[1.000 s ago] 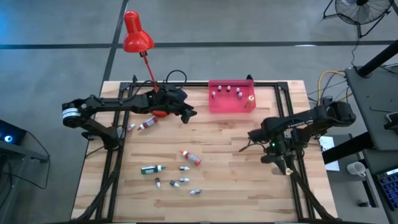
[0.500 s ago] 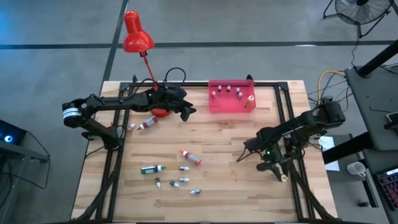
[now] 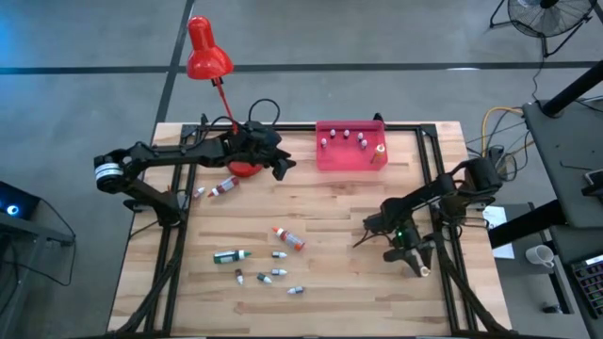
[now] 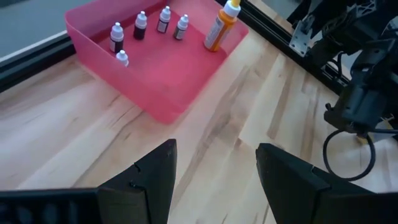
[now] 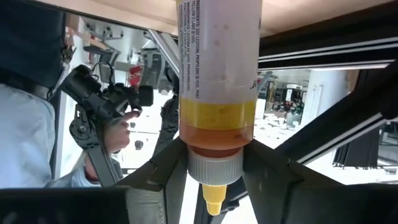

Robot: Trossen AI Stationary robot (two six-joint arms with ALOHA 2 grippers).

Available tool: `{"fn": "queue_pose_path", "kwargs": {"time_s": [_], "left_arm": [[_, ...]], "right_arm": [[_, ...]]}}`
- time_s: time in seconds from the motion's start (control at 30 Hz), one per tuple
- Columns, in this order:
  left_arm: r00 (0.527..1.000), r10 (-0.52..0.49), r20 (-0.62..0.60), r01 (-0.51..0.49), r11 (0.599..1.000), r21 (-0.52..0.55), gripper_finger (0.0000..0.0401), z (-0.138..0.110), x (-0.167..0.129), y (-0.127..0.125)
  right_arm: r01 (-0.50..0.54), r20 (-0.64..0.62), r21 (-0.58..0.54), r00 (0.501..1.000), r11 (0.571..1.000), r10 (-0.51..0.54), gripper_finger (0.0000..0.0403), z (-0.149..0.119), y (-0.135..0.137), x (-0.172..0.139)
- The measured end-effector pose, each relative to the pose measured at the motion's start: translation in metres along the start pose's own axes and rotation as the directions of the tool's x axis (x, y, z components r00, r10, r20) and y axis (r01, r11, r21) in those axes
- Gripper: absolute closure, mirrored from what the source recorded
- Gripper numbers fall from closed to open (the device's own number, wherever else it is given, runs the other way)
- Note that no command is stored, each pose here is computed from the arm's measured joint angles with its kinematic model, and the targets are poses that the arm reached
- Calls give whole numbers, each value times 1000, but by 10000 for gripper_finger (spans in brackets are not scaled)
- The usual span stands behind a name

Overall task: Pick & Place food coloring
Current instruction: Put the large yellow food coloring bottle into the red bin

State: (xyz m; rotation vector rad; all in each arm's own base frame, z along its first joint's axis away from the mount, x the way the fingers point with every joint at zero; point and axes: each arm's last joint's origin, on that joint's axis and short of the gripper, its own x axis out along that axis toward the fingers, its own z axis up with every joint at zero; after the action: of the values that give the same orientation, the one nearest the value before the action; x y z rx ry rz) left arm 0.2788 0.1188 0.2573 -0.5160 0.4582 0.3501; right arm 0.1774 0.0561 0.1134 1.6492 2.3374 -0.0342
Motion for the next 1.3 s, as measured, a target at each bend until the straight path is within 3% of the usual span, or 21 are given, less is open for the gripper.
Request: {"fn": "queue_pose_path", "kwargs": {"time_s": [0.33, 0.8, 0.93, 1.17, 1.23, 1.3], "left_arm": [[1000, 10, 5, -10, 1000, 19, 208, 2, -1, 4], [1000, -21, -6, 21, 999, 44, 208, 1, -1, 3], [1000, -22, -7, 23, 999, 44, 208, 1, -1, 3], [1000, -24, -7, 24, 999, 27, 208, 2, -1, 3], [1000, -24, -6, 24, 999, 24, 208, 2, -1, 3], [1000, -24, -6, 24, 1000, 16, 208, 2, -1, 3]], "right_arm": [[10, 36, -49, 999, 999, -8, 218, -5, 14, -4], [167, 265, -135, 956, 977, -127, 204, -15, 34, -14], [269, 426, -148, 886, 952, -184, 204, -18, 35, -19], [326, 571, -173, 802, 929, -176, 204, -36, 38, -27], [364, 636, -171, 751, 916, -179, 204, -42, 39, -29], [409, 726, -166, 666, 897, -170, 204, -52, 40, -35]]}}
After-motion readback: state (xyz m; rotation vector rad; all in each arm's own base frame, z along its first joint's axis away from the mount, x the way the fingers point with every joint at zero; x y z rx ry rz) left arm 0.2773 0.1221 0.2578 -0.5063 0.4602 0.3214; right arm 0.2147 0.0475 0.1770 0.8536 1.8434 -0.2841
